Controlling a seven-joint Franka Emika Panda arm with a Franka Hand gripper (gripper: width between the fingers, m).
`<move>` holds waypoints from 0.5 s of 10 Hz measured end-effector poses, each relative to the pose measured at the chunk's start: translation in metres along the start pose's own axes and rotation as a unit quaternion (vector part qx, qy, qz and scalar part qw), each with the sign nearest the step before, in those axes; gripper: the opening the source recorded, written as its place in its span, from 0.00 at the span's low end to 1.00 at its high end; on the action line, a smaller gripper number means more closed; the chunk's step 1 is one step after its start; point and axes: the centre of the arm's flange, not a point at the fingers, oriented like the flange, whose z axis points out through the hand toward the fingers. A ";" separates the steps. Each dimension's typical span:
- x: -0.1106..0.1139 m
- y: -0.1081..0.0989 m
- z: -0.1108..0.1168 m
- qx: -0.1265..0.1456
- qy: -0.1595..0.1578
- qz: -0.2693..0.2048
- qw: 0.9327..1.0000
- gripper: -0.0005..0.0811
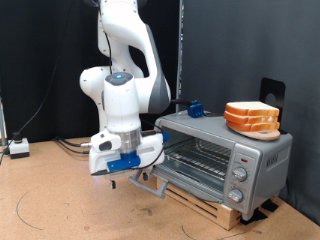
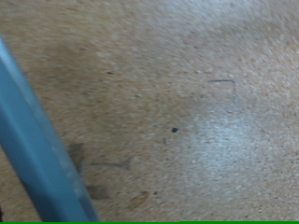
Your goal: Make a piece of toast with the oven
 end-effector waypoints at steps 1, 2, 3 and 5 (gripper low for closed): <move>0.005 0.002 0.011 -0.009 0.001 0.006 1.000 1.00; 0.008 0.004 0.022 -0.016 0.007 0.008 1.000 1.00; 0.010 0.006 0.033 -0.022 0.016 0.007 1.000 1.00; 0.013 0.010 0.055 -0.035 0.018 0.015 0.999 1.00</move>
